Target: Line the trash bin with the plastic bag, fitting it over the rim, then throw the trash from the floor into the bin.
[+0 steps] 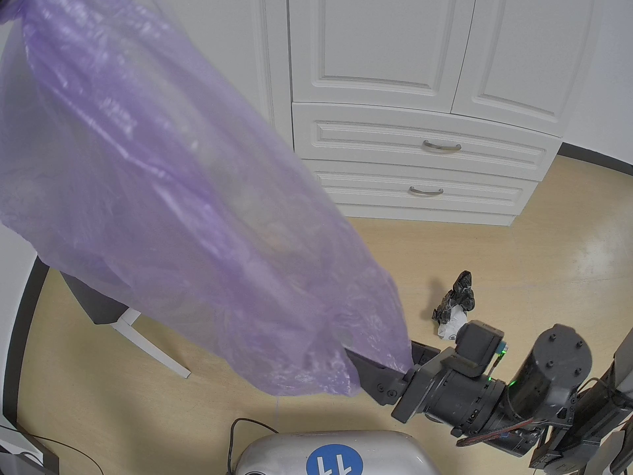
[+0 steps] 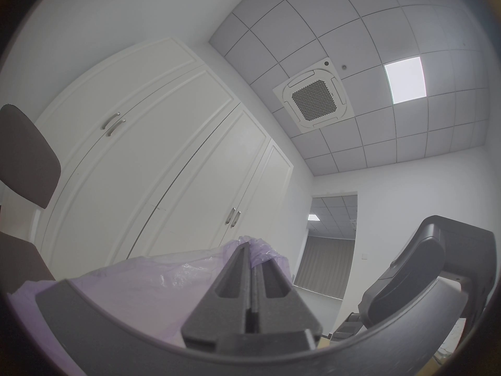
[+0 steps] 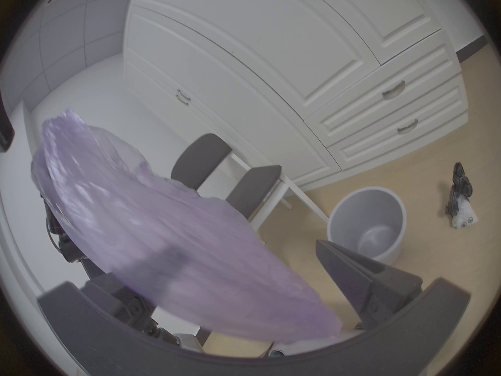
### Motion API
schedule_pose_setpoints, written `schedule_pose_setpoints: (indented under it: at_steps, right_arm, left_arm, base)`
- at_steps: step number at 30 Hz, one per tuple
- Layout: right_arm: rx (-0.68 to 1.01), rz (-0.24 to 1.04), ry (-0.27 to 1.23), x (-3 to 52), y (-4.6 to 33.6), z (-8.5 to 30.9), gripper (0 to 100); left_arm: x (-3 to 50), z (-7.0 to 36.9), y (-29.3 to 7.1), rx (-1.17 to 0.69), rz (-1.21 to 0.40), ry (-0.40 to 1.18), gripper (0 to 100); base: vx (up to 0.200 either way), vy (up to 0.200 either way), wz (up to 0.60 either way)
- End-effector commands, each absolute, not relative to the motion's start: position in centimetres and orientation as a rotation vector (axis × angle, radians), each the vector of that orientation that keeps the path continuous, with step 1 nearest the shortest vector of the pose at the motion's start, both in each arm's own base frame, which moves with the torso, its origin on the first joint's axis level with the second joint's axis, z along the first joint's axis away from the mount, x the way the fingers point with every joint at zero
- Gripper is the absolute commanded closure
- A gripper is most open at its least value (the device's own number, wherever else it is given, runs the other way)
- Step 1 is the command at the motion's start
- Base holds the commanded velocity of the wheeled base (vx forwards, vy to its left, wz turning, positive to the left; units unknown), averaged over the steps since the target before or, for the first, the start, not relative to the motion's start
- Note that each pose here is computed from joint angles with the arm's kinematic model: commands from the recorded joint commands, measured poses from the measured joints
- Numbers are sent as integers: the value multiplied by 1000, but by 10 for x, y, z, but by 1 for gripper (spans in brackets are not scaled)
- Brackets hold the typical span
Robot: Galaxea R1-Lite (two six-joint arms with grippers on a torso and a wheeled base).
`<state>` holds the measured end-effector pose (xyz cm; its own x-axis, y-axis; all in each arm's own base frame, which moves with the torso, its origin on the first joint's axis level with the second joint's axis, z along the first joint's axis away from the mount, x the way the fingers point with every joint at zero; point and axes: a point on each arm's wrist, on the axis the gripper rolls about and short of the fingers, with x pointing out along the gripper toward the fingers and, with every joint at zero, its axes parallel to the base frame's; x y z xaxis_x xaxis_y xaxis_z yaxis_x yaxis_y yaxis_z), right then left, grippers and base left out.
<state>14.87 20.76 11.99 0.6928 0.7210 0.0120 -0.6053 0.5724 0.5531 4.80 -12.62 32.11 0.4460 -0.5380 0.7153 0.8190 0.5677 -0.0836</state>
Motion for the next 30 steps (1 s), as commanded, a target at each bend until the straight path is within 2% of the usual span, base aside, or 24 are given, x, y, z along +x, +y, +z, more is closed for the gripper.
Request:
schedule_pose_setpoints:
  at_steps: [1, 30]
  right_arm:
    - [512, 755, 309, 156, 217, 92, 0]
    - [484, 725, 358, 157, 215, 78, 0]
  left_arm:
    - [48, 322, -127, -460, -879, -695, 100]
    - [46, 328, -122, -481, -873, -718, 100]
  base:
    - [0, 0, 0]
    - [0, 0, 0]
